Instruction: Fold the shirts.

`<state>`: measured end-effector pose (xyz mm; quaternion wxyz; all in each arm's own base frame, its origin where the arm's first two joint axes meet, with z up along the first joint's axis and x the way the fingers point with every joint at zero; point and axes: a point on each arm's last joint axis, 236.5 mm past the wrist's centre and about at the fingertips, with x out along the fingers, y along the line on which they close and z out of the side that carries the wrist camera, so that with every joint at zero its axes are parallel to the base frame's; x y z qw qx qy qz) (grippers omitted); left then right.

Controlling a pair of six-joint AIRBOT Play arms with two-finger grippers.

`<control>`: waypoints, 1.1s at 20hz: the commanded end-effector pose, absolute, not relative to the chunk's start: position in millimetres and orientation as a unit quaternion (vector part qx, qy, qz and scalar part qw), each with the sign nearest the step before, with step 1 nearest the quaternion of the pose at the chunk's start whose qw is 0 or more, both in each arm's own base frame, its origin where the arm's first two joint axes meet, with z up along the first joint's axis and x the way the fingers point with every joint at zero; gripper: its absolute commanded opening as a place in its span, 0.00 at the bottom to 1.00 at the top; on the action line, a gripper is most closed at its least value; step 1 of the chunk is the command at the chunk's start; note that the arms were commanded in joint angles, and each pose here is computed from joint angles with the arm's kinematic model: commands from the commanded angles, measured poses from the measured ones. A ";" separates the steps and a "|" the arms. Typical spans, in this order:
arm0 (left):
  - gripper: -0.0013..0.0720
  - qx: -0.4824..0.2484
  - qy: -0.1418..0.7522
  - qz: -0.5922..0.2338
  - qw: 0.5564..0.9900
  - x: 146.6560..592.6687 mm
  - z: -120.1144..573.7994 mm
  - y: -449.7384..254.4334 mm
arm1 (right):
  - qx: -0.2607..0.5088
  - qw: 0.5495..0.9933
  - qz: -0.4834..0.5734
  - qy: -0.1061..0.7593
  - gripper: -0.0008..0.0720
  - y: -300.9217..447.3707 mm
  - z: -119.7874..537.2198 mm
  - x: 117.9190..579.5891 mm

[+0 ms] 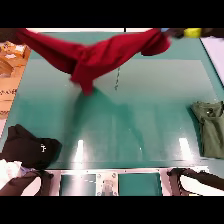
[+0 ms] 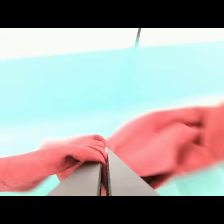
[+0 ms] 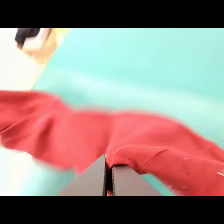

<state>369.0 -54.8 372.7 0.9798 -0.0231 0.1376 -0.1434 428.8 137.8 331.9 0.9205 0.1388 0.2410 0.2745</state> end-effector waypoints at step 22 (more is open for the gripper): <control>0.05 -0.257 0.390 -0.099 0.878 319.8 -6.8 -74.5 | 0.221 0.828 0.081 0.509 0.18 63.4 -33.0 431.3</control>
